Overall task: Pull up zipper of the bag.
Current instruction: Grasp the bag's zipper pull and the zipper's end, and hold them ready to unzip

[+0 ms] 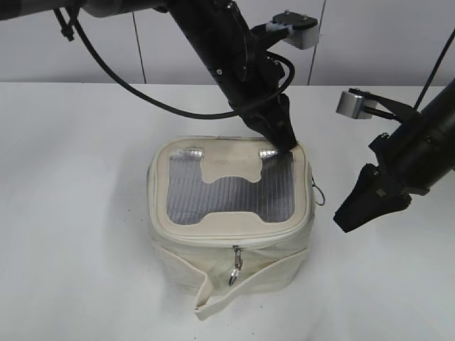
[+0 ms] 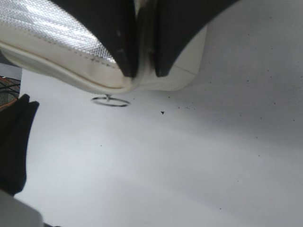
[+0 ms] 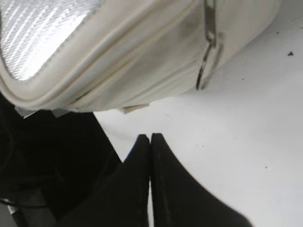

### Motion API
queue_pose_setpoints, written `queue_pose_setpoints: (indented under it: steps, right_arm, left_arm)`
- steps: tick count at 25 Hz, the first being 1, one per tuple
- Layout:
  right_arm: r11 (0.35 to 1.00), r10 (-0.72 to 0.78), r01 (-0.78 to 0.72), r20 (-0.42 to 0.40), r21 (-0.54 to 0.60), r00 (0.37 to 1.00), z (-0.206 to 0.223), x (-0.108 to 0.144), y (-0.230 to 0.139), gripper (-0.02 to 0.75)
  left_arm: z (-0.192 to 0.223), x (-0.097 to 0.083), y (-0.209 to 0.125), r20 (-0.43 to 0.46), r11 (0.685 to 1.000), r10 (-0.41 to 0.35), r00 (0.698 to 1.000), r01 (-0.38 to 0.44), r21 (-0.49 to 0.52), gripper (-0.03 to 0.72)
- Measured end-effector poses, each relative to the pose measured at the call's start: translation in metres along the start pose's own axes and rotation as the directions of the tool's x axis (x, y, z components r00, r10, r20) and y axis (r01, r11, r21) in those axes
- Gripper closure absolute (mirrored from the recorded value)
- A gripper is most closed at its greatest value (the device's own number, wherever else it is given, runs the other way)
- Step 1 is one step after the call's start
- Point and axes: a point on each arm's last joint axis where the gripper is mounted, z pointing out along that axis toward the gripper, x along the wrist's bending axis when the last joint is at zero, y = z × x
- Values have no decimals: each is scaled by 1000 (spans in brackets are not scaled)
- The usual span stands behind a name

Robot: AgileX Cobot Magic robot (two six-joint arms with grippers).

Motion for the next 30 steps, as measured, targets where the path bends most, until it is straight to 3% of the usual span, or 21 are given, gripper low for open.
queue_pose_setpoints:
  steps: [3,9,14,18,21,24,27,30]
  right_arm:
    - [999,2,0,59,-37,998,0,-5,3,701]
    - [988,-63,83,150,-127,987,-2,-13,13,342]
    - [962,-122,165,200,-216,972,-4,-15,22,274]
    - [959,-130,179,224,-218,966,3,-24,23,267]
    - [958,-121,165,195,-233,973,16,-32,25,269]
    - [941,-144,192,183,-277,972,28,-40,28,309]
    - [933,-126,177,175,-314,976,40,-50,30,419]
    - [933,-77,123,147,-337,986,50,-57,30,639]
  left_arm:
    - [0,0,0,0,1000,-1,1000,1,0,610]
    - [0,0,0,0,1000,-2,1000,2,0,610]
    - [0,0,0,0,1000,-2,1000,2,0,610]
    - [0,0,0,0,1000,-2,1000,2,0,610]
    - [0,0,0,0,1000,-3,1000,3,0,610]
    - [0,0,0,-2,1000,-2,1000,2,2,610]
    - [-1,0,0,-8,1000,2,1000,-2,6,610]
    - [-1,1,-1,-9,1000,1,1000,-1,5,610]
